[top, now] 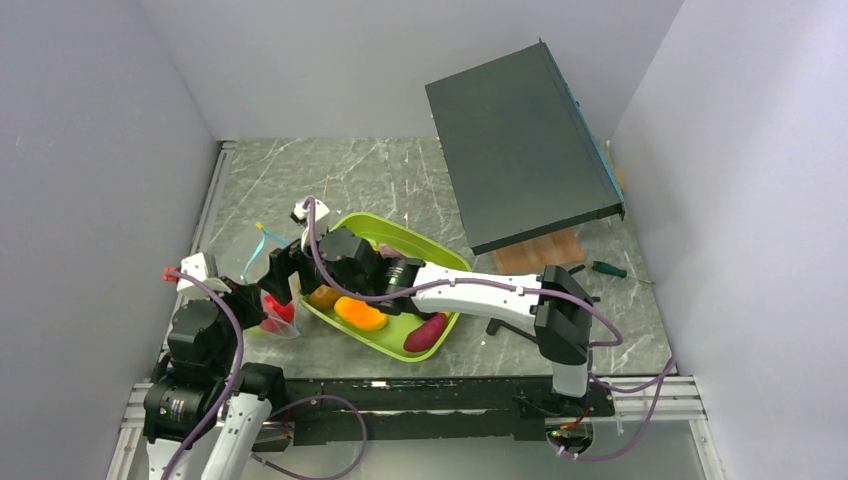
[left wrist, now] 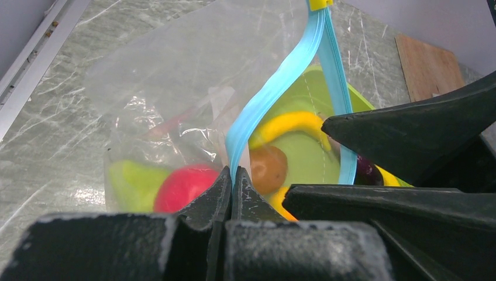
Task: Place the food in the zip-top bag and seal the zipper
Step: Place the fake fruit in the zipper food storage bag, then pick up the fake fruit from the bin.
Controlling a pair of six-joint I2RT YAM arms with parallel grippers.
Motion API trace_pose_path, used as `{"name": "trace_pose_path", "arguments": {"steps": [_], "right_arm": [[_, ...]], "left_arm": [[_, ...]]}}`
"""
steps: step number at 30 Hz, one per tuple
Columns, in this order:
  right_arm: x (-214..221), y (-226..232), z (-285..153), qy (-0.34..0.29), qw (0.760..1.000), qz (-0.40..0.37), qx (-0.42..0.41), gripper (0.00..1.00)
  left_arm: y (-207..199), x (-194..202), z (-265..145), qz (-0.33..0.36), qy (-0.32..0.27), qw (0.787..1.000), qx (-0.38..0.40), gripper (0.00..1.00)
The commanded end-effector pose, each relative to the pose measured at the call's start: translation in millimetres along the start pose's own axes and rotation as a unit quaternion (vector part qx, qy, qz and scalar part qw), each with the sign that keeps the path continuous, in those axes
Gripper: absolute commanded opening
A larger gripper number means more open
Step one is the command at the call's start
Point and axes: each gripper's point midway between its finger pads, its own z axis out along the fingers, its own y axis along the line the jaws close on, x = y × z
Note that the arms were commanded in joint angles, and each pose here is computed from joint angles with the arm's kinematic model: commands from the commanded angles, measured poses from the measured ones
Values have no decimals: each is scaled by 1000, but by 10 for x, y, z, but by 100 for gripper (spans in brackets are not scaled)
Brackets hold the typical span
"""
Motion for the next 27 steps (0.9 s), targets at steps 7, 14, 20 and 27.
{"name": "trace_pose_path", "arguments": {"steps": [7, 14, 20, 27], "right_arm": [[-668, 303, -422, -74, 997, -8, -34, 89], [-925, 278, -744, -112, 993, -18, -23, 88], [-1042, -18, -1059, -154, 987, -37, 39, 86], [-596, -673, -1269, -138, 981, -43, 132, 83]], "left_arm": [[-68, -84, 22, 1, -10, 1000, 11, 0], [-67, -86, 13, 0, -13, 1000, 13, 0], [-61, -94, 5, -1, -16, 1000, 12, 0], [-76, -104, -7, -1, -19, 1000, 18, 0]]}}
